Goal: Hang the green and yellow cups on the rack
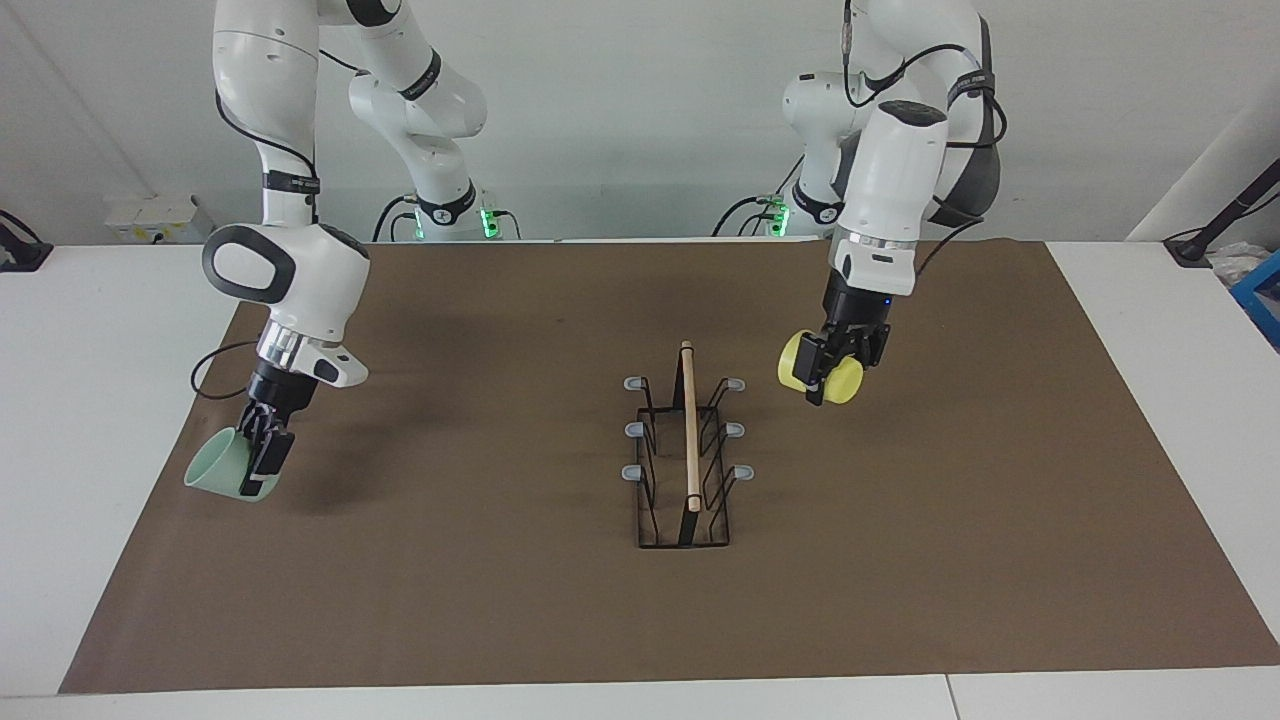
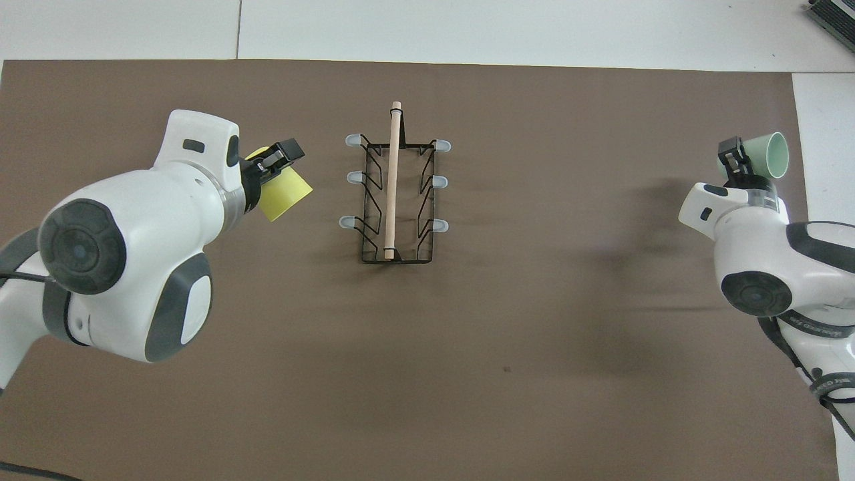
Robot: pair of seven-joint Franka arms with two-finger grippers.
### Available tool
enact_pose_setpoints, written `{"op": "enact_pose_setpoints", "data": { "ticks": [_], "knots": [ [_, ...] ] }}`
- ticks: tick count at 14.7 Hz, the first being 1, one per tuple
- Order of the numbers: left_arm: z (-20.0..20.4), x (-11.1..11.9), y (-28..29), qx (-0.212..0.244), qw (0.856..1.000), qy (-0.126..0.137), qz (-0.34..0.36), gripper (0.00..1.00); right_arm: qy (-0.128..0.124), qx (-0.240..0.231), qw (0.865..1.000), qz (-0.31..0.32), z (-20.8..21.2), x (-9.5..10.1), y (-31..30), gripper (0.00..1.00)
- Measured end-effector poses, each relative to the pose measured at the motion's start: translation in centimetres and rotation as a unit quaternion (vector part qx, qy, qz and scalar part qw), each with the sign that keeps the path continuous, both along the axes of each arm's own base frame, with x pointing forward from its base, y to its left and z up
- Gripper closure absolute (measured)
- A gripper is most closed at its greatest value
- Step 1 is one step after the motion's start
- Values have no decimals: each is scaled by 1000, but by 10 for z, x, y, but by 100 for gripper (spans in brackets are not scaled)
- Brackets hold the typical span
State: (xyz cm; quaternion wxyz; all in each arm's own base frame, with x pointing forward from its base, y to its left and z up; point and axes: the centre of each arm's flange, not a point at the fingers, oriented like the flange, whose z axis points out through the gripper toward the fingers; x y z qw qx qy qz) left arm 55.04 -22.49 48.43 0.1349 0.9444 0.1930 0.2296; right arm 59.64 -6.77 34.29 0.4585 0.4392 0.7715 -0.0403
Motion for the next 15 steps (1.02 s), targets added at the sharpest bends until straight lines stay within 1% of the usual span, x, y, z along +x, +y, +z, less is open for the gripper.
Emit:
{"op": "enact_pose_setpoints", "data": {
  "ticks": [2, 3, 4, 6, 7, 9, 10, 11, 12, 15],
  "knots": [
    [-8, -11, -18, 6, 998, -45, -35, 37, 31, -25, 999, -27, 14, 15, 2, 31],
    [-14, -15, -23, 10, 997, -61, -50, 37, 49, -25, 997, -55, 23, 23, 5, 31],
    [-21, -18, -28, 16, 995, -69, -63, 37, 69, -13, 993, -93, 33, 30, 9, 31],
    [-33, -21, -36, 23, 994, -72, -80, 37, 109, 43, 979, -165, 53, 39, 18, 31],
    [-36, -21, -38, 21, 993, -78, -85, 37, 121, 73, 973, -183, 61, 42, 22, 31],
    [-43, -19, -41, 15, 992, -86, -90, 37, 125, 109, 965, -203, 71, 44, 24, 31],
    [-46, -18, -42, 13, 992, -88, -92, 37, 129, 139, 956, -222, 72, 43, 23, 31],
    [-50, -16, -43, 9, 991, -91, -94, 37, 138, 181, 942, -249, 74, 40, 21, 31],
    [-53, -16, -44, 8, 991, -93, -95, 37, 145, 229, 922, -275, 77, 37, 16, 31],
    [-61, -20, -52, 9, 991, -86, -105, 37, 169, 359, 865, -307, 92, 27, -8, 31]
  ]
}}
